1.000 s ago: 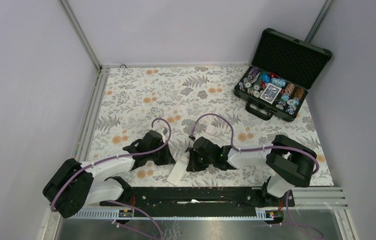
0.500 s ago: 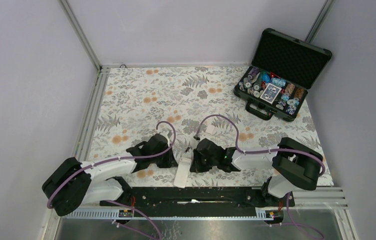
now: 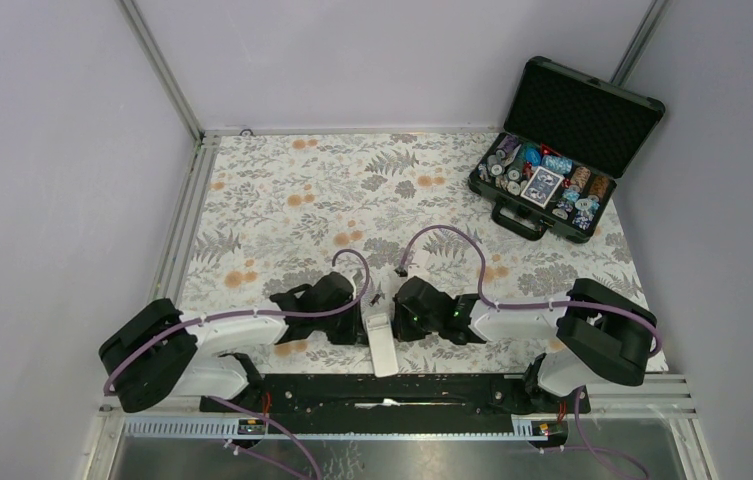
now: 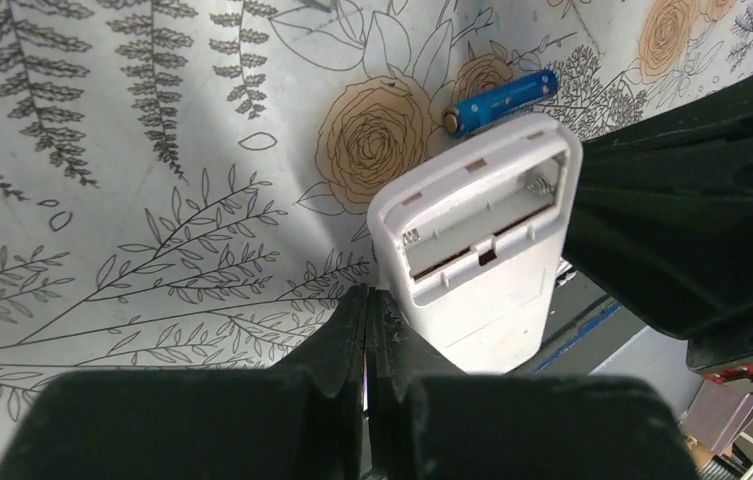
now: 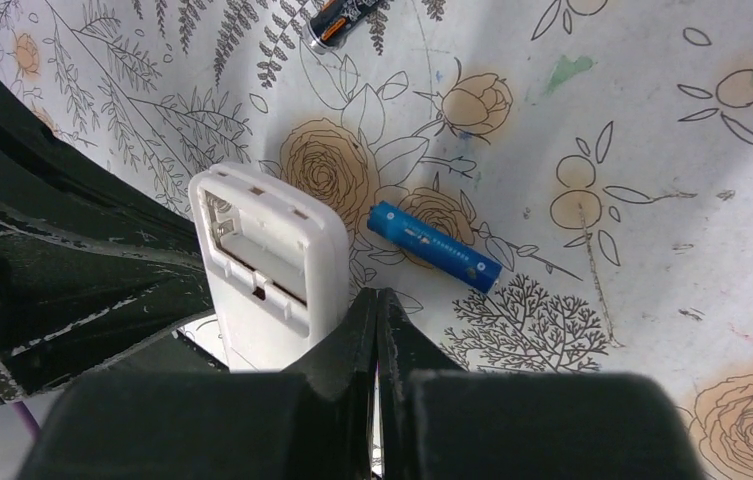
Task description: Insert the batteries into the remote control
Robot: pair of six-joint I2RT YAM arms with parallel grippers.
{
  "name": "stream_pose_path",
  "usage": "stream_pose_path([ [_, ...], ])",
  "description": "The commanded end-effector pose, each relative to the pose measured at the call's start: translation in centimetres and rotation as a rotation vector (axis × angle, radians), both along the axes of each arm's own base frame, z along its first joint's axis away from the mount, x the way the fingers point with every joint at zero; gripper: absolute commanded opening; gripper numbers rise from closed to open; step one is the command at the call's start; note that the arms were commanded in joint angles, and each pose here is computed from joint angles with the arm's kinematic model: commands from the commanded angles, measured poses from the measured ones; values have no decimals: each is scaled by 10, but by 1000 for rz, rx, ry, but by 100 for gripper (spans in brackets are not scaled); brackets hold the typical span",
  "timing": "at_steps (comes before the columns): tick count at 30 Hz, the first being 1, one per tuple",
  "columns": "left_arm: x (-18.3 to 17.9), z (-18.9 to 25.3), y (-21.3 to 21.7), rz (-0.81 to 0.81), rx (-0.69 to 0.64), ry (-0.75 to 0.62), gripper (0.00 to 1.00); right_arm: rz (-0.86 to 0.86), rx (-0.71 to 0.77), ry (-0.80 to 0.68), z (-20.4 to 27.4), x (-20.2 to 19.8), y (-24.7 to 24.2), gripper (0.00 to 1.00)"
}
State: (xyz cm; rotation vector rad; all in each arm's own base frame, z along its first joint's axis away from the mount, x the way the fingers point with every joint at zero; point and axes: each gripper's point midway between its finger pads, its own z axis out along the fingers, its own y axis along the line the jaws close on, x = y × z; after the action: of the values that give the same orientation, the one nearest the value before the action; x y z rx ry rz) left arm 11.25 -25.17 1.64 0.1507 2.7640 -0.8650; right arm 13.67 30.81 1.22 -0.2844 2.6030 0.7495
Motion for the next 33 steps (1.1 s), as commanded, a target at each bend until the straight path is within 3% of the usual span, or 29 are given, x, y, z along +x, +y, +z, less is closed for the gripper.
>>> stream_pose_path([
  [1, 3, -5, -3, 2, 30, 3, 0, 6, 17, -38, 8, 4, 2, 0],
  [28, 8, 3, 9, 22, 70, -42, 0, -41, -63, -103, 12, 11, -34, 3],
  [33, 8, 6, 13, 30, 75, -57, 0, -27, -86, -145, 29, 14, -43, 16],
])
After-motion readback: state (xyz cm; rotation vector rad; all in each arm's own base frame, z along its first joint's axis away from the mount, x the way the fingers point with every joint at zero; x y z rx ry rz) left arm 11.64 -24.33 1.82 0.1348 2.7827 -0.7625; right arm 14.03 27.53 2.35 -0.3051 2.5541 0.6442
